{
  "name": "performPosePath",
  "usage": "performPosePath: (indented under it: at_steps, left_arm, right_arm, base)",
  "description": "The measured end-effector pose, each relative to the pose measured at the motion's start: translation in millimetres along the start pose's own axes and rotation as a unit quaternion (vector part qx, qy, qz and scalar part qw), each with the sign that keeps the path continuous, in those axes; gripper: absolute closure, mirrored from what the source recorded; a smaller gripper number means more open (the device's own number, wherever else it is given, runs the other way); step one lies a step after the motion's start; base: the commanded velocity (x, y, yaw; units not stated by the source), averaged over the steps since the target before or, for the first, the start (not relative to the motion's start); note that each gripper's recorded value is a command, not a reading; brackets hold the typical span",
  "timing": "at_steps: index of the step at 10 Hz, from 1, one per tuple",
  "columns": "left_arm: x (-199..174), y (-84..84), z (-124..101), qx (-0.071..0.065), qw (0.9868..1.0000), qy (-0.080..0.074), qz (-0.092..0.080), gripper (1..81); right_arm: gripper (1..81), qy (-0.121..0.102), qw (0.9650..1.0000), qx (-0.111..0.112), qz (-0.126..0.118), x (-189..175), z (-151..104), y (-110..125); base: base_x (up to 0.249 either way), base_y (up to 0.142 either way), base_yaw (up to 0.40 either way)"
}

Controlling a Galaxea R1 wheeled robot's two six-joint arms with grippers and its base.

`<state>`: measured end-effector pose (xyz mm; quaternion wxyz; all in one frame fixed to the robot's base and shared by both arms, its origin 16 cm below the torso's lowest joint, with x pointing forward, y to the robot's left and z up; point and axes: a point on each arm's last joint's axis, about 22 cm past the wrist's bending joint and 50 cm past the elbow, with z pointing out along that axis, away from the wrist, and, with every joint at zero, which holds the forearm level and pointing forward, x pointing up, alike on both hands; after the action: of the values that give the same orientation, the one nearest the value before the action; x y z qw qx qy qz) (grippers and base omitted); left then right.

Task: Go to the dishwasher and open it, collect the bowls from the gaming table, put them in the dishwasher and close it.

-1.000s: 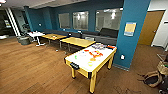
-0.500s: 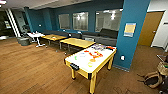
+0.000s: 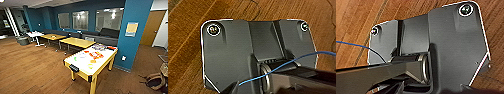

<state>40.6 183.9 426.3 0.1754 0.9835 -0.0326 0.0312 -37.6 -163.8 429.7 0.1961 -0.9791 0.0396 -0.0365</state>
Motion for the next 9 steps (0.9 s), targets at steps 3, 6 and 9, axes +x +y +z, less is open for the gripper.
performPosePath:
  at_steps: [3, 6, 9]
  left_arm:
    - [-9.8, 0.7, -0.1, -0.001, 1.0000, -0.007, -0.002, 1.0]
    - [-7.7, 0.7, -0.1, -0.001, 1.0000, -0.005, -0.001, 1.0]
    - [-6.3, -0.6, -0.4, 0.000, 1.0000, -0.005, -0.001, 1.0]
  right_arm:
    - [1.0, -0.005, 1.0000, -0.001, 0.001, -7.1, -0.7, 0.6]
    - [1.0, -0.003, 1.0000, -0.001, 0.000, -4.1, -0.4, 0.5]
    - [1.0, -0.002, 1.0000, -0.002, 0.000, -1.2, -0.6, 1.9]
  base:
    - [0.092, 0.000, 0.000]
    - [0.087, 0.045, 0.000]
    - [0.082, 0.046, 0.000]
